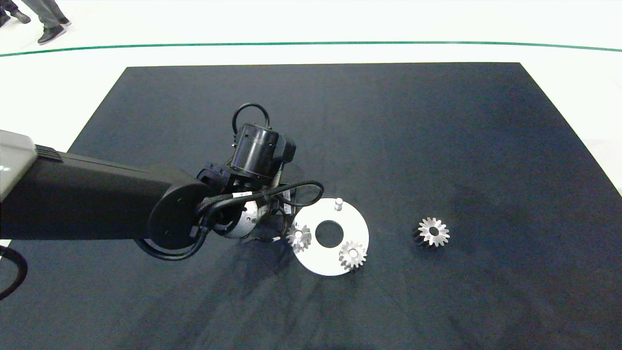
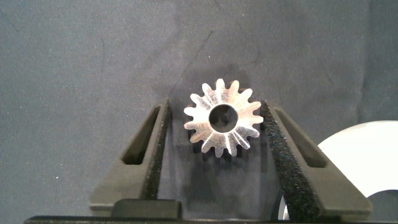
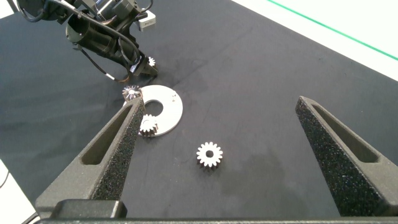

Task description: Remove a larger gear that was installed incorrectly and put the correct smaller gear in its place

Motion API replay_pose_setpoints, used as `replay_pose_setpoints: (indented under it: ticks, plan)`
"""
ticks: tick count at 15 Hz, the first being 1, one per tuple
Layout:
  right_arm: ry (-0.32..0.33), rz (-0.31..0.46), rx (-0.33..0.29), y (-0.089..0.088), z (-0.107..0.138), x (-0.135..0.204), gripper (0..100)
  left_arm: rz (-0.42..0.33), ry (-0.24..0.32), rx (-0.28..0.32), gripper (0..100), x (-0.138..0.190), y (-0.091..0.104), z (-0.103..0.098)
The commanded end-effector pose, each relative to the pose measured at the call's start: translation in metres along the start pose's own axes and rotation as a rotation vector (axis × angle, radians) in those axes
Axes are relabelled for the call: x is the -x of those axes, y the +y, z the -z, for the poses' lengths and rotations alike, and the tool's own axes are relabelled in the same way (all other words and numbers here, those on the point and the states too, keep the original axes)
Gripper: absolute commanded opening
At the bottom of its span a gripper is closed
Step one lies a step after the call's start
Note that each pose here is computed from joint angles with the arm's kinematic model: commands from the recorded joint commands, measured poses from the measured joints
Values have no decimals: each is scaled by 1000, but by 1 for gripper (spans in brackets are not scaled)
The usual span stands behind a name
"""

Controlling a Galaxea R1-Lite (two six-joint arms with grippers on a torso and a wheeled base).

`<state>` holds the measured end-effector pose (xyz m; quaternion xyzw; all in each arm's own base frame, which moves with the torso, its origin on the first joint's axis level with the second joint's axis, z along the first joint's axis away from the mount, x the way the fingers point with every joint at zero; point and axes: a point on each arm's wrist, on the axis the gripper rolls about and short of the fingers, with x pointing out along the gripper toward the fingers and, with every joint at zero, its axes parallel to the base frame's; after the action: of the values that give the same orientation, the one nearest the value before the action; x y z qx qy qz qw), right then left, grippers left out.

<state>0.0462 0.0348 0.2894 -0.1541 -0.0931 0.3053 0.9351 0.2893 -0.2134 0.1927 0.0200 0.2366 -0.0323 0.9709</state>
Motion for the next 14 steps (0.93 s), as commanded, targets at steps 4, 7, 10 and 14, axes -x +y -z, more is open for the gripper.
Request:
replay_pose_setpoints:
  ticks: [4,7,10,14]
  plan:
    - [-1,0,2,0,0,0,100,-6,-4,3,47,0,0,0]
    - [2,-1,2,0,0,0,100,-7,2,0,41,-1,0,1]
    - [3,-1,4,0,1,-1,100,-7,-1,3,38,0,0,1]
    - [3,-3,8,0,1,-1,100,-2,-4,2,33,0,0,2]
